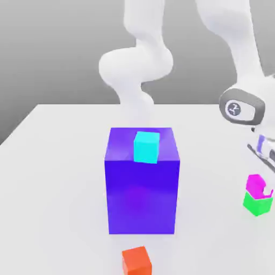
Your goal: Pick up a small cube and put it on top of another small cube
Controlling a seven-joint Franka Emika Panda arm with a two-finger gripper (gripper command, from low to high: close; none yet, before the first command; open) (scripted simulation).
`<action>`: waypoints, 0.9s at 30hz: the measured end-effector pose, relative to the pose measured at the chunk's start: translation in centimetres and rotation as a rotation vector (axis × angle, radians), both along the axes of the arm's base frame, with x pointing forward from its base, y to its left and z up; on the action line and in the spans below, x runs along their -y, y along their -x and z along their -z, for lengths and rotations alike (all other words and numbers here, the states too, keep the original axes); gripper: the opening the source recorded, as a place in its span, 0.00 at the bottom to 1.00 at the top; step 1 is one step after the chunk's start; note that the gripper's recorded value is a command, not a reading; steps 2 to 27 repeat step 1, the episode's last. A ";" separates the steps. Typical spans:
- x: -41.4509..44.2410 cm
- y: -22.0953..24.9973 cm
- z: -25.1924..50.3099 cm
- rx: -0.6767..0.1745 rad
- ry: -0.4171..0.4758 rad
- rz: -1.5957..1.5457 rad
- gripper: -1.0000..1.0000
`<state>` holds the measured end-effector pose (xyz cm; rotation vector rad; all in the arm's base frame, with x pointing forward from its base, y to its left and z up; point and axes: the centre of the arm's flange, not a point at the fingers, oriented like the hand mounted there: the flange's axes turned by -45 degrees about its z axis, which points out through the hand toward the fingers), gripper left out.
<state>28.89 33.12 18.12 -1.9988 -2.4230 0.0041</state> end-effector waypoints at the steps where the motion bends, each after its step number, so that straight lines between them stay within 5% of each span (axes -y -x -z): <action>1: 0.0 0.0 0.0 0.000 0.000 0.000 1.00; 27: 0.0 0.0 0.0 0.000 0.000 0.000 1.00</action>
